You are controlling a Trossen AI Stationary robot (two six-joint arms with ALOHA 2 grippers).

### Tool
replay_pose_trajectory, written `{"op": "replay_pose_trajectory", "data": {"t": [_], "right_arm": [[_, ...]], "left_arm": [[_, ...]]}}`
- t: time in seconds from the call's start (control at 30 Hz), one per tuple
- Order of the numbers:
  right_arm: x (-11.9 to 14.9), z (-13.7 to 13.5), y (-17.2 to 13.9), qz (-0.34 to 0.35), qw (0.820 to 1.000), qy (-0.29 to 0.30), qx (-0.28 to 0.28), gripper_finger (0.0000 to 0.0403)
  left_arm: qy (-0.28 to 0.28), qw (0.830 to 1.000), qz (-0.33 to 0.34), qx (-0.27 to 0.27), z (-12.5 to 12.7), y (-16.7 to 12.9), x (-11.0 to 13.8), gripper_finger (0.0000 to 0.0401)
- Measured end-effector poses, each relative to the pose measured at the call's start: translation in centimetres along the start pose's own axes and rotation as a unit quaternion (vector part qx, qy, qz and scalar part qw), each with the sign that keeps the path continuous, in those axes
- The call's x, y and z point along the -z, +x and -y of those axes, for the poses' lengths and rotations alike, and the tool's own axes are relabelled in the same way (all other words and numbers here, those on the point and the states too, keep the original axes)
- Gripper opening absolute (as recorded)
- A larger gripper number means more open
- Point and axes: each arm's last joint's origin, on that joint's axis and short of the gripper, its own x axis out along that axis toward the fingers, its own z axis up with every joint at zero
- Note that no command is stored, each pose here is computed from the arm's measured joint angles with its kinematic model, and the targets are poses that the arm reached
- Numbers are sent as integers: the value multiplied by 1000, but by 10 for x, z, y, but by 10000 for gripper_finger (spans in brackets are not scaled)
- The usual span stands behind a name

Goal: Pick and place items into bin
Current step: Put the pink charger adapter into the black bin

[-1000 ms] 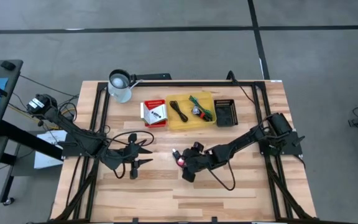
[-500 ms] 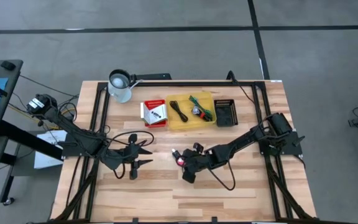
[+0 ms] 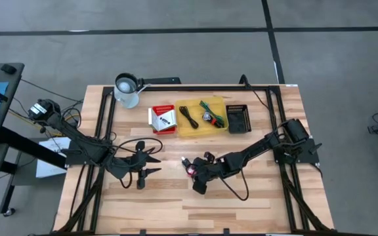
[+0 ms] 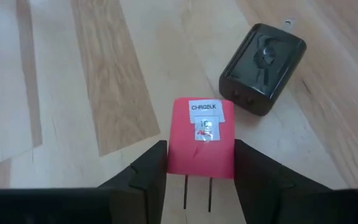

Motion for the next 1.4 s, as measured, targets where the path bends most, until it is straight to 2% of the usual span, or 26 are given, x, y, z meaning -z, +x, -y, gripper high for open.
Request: {"op": "replay_pose_trajectory", "data": {"t": [0.4, 0.63, 0.83, 1.03, 1.4], "right_arm": [[1, 2, -11, -24, 1000, -5, 11, 142], [-5, 8, -39, -43, 998, -10, 37, 142], [-13, 20, -78, -58, 996, -9, 71, 142], [-22, 48, -123, -75, 989, 6, 131, 142], [-37, 124, -189, -99, 963, 79, 238, 143]], "left_arm": [[0, 1000, 0, 0, 0, 0, 0, 132], [0, 1000, -1, 0, 0, 0, 0, 132], [0, 1000, 0, 0, 0, 0, 0, 132], [0, 1000, 0, 0, 0, 0, 0, 132], [-1, 1000, 1, 0, 0, 0, 0, 132]]}}
